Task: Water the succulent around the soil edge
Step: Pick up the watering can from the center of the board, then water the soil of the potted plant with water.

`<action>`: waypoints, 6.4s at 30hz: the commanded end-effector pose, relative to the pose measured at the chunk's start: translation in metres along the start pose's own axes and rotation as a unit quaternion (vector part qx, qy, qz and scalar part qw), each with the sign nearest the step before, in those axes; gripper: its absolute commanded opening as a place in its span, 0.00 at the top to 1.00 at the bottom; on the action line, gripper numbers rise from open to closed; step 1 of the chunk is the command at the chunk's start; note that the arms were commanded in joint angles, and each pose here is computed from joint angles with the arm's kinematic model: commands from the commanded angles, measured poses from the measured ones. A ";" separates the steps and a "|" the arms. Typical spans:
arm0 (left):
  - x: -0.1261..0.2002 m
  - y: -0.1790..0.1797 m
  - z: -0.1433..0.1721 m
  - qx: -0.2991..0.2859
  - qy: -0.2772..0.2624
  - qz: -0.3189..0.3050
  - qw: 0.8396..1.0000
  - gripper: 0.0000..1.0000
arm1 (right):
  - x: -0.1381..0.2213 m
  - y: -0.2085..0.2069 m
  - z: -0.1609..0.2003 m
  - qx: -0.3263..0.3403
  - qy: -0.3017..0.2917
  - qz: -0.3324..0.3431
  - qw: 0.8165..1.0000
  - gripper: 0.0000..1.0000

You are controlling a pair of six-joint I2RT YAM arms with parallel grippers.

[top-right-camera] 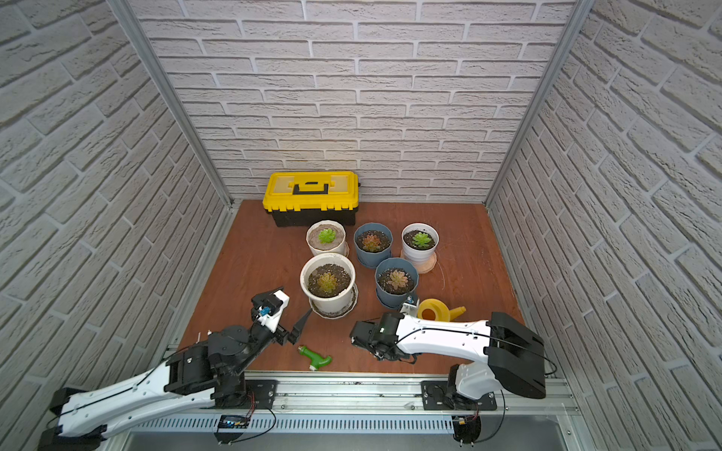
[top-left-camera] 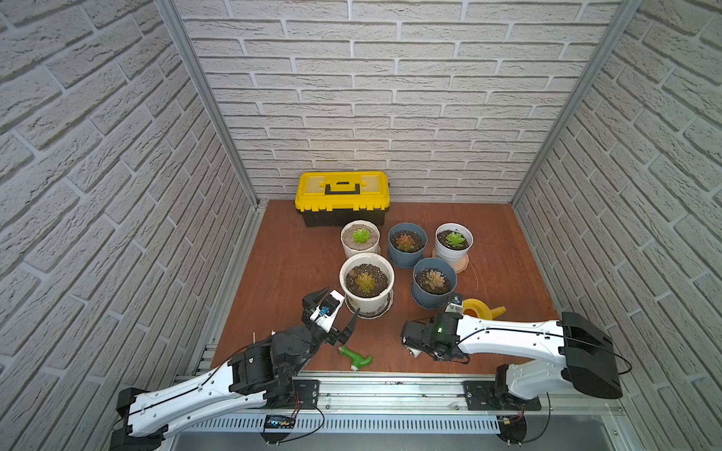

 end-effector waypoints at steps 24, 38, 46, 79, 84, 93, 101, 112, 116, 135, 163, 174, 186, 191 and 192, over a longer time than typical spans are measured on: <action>-0.003 -0.006 -0.001 0.005 -0.003 0.010 1.000 0.02 | -0.019 -0.018 0.002 -0.319 0.031 0.059 0.946 0.63; -0.006 -0.009 0.000 0.001 0.001 0.012 1.000 0.02 | -0.017 -0.044 -0.009 -0.359 0.003 0.062 0.931 0.98; -0.011 -0.015 0.001 -0.012 0.003 0.020 1.000 0.02 | 0.026 -0.063 -0.087 -0.232 -0.117 -0.019 0.966 0.98; -0.023 0.040 -0.089 0.130 -0.023 -0.034 0.991 0.02 | 0.158 0.079 -0.069 0.417 -0.120 -0.486 0.759 0.97; -0.024 0.044 -0.103 0.115 -0.030 -0.043 0.992 0.02 | 0.162 0.085 -0.056 0.442 -0.100 -0.506 0.734 0.97; -0.056 0.028 -0.089 0.089 0.024 -0.035 0.995 0.02 | 0.183 0.088 -0.053 0.456 -0.106 -0.549 0.692 0.97; -0.063 0.023 -0.068 0.097 0.050 -0.033 0.993 0.02 | 0.213 0.080 -0.091 0.399 -0.197 -0.574 0.688 0.97; -0.068 0.011 -0.060 0.129 0.047 -0.007 0.991 0.02 | 0.228 0.075 -0.118 0.295 -0.293 -0.602 0.682 0.97; -0.064 0.012 -0.073 0.124 0.036 0.002 0.992 0.02 | 0.218 0.080 -0.112 0.311 -0.282 -0.588 0.691 0.97; 0.035 0.032 -0.111 0.035 0.000 0.087 0.996 0.02 | 0.199 -0.002 -0.124 0.432 -0.233 -0.469 0.734 0.98; 0.039 0.026 -0.078 0.043 0.012 0.099 0.994 0.02 | 0.117 0.115 -0.232 0.494 -0.078 -0.323 0.804 0.97; 0.038 0.028 -0.077 0.051 0.014 0.095 0.994 0.02 | 0.102 0.143 -0.240 0.515 -0.044 -0.300 0.802 0.98; 0.039 0.029 -0.078 0.055 0.009 0.095 0.994 0.02 | 0.098 0.165 -0.235 0.519 -0.026 -0.313 0.795 0.98; 0.038 0.029 -0.077 0.056 0.012 0.095 0.994 0.02 | 0.093 0.175 -0.238 0.514 -0.024 -0.303 0.802 0.98; 0.038 0.029 -0.077 0.057 0.013 0.096 0.994 0.02 | 0.092 0.176 -0.240 0.512 -0.025 -0.302 0.804 0.98</action>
Point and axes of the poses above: each gripper's point midway between its finger pads, its own x axis back along the fingers, its own y axis along the line the jaws close on, z = x × y, the point moved 2 cm from there along x, back along the fingers, and after that the axes turned 5 degrees about -x, right-handed, at the moved point
